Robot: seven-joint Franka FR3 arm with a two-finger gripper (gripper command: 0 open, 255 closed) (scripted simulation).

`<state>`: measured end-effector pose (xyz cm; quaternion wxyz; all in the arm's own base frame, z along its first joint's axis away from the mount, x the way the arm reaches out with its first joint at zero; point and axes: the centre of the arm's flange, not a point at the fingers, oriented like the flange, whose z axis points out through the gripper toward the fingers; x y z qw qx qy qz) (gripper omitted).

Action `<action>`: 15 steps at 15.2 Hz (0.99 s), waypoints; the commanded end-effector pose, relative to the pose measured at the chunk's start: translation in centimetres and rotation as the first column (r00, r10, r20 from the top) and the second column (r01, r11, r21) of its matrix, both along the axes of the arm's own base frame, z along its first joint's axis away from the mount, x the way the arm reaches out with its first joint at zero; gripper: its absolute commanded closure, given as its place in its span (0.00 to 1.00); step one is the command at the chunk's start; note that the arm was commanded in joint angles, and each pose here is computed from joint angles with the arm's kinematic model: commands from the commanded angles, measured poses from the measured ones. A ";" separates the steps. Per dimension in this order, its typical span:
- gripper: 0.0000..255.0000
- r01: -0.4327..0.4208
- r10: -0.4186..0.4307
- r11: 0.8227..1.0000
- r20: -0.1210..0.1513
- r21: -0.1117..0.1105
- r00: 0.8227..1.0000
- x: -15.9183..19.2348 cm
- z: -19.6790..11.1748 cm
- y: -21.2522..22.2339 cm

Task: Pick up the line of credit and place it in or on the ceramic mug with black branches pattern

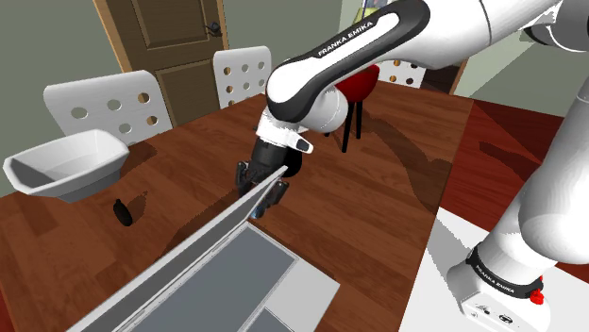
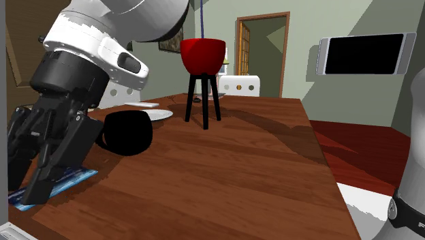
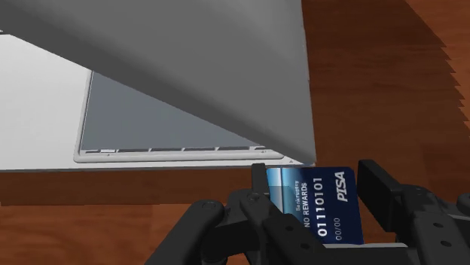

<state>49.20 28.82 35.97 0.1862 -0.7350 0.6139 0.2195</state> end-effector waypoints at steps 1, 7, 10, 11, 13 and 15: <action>1.00 0.000 0.000 1.000 0.000 0.000 1.000 0.1 1.0 0.0; 1.00 0.000 0.000 1.000 0.000 0.000 1.000 0.1 4.2 0.0; 1.00 0.000 0.000 1.000 0.000 0.000 1.000 0.1 5.8 0.0; 1.00 0.000 0.000 1.000 0.000 0.000 1.000 0.1 6.3 0.0; 1.00 0.000 0.000 1.000 0.000 0.000 1.000 0.1 7.4 0.0; 1.00 0.000 0.000 1.000 0.000 0.000 1.000 0.1 8.4 0.0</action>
